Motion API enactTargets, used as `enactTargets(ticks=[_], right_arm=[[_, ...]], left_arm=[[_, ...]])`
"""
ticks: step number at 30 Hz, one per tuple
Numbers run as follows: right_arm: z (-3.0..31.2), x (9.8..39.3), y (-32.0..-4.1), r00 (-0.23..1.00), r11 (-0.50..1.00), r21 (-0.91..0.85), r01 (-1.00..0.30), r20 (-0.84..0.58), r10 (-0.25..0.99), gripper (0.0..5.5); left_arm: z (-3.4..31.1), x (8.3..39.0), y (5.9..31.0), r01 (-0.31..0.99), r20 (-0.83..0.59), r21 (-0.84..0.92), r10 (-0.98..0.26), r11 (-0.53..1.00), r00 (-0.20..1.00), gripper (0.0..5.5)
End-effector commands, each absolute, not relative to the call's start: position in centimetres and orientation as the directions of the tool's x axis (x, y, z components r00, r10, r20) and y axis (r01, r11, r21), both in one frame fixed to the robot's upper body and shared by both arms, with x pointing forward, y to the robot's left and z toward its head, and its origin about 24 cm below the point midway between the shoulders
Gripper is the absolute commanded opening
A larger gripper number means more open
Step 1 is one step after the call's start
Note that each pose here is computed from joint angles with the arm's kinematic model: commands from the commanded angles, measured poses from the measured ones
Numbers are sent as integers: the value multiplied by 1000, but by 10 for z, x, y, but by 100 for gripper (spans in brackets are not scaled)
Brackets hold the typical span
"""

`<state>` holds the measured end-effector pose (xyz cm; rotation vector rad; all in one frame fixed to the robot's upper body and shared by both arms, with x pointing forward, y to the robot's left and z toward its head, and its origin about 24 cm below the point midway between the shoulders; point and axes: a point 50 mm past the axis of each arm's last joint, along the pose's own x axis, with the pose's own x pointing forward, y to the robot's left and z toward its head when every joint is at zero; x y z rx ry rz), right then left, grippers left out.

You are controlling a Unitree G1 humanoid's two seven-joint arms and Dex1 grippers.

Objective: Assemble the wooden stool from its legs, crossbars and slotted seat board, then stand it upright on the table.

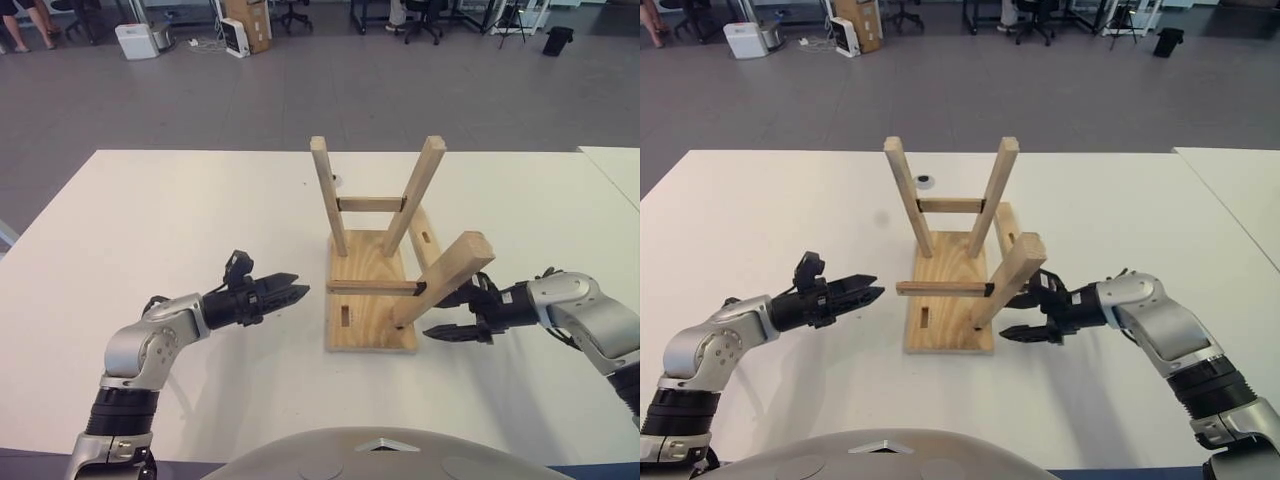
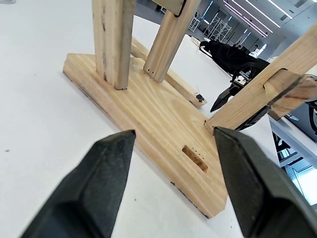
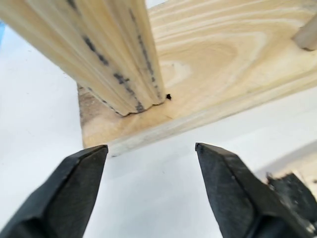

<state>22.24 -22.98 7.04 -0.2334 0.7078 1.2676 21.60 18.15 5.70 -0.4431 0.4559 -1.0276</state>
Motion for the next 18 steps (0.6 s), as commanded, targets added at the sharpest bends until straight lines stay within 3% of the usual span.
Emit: enactTargets(ticks=[1, 2, 6, 8, 14, 18], right_arm=[[86, 231, -244, 265, 399, 109, -910, -587, 765, 401], [91, 234, -247, 325, 443, 77, -893, -569, 755, 424], [99, 250, -259, 644, 735, 2, -678, -481, 595, 424], [91, 253, -259, 731, 822, 4, -570, -454, 509, 424], [61, 257, -227, 795, 899, 134, -417, -424, 433, 424], [42, 260, -222, 808, 935, 111, -338, -476, 348, 424]], left_arm=[[55, 213, 182, 696, -165, -545, -874, 468, 458, 290], [54, 212, 182, 693, -165, -546, -871, 471, 462, 290], [47, 211, 189, 640, -205, -525, -813, 561, 545, 290], [41, 212, 192, 614, -244, -505, -782, 607, 573, 290], [37, 215, 192, 607, -265, -483, -766, 631, 586, 290], [35, 216, 191, 607, -270, -483, -766, 631, 583, 290]])
